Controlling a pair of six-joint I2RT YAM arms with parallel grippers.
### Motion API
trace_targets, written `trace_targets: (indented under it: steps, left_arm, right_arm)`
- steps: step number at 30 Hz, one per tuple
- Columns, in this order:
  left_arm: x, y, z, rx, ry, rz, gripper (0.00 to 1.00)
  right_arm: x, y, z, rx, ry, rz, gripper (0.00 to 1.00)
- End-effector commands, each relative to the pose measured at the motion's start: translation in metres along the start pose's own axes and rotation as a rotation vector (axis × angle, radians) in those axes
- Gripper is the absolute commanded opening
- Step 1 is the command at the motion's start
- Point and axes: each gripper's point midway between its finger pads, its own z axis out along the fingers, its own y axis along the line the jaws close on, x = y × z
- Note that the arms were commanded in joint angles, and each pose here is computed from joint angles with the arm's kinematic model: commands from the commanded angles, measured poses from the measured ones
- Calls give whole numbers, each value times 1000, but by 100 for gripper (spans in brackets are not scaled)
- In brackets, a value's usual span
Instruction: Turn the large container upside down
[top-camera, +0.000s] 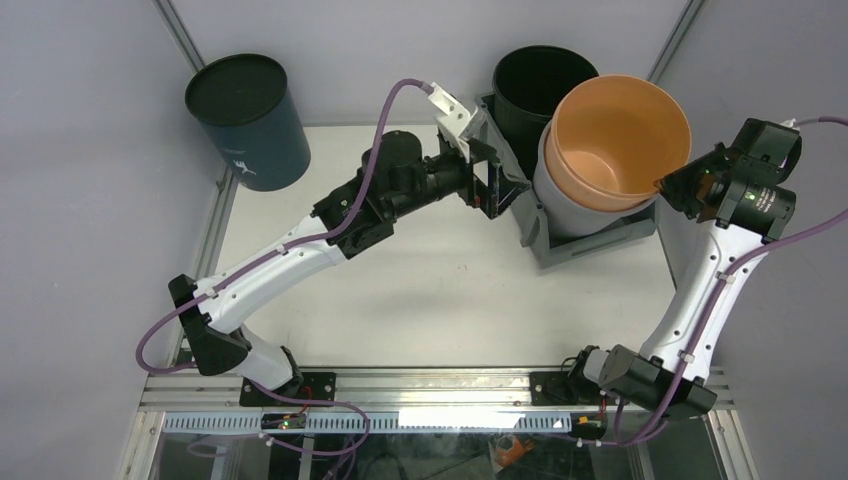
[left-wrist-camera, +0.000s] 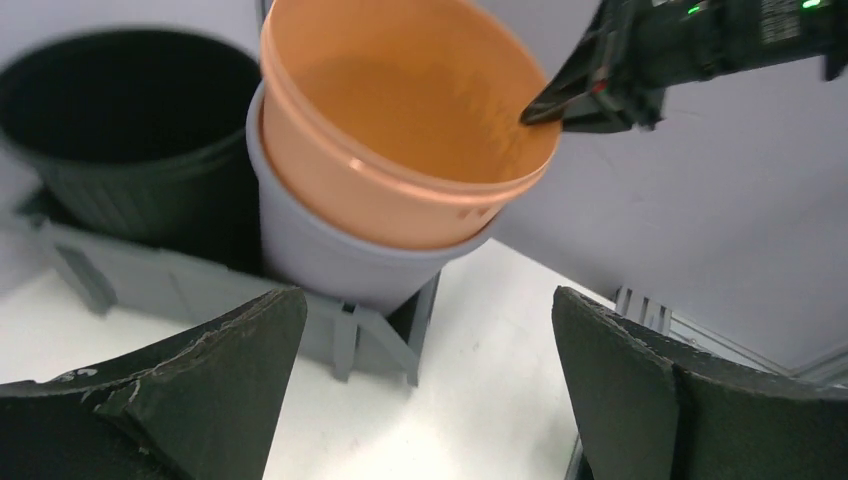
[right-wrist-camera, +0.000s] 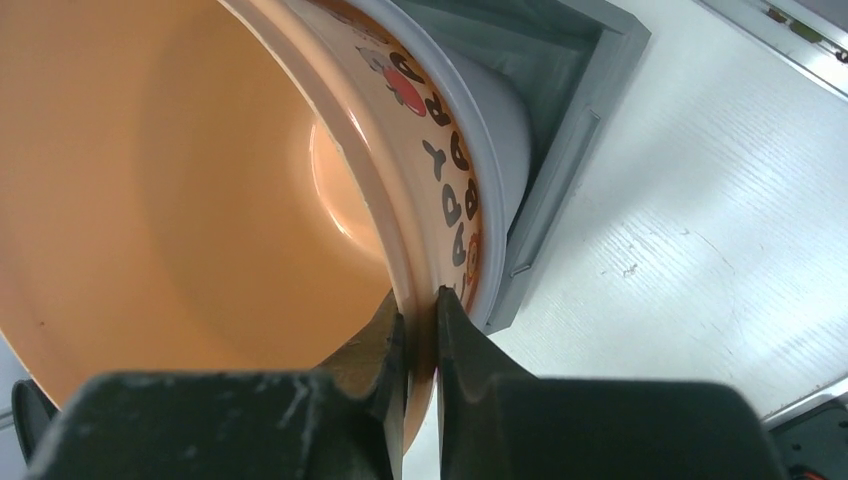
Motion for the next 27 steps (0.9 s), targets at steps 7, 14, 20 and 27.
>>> trace_targets:
  steps: [7, 14, 20, 27]
  left_arm:
    - [-54, -80, -18, 430, -426, 467, 99]
    - [-28, -93, -3, 469, -429, 608, 99]
    - [-21, -90, -8, 458, -432, 551, 99]
    - [-24, -70, -4, 333, -391, 463, 99]
  right_arm:
    - [-11, 59, -41, -282, -101, -90, 0]
    - [2, 59, -41, -303, -82, -153, 32]
    - [3, 59, -39, -297, -90, -195, 80]
    - [-10, 45, -49, -192, -178, -233, 82]
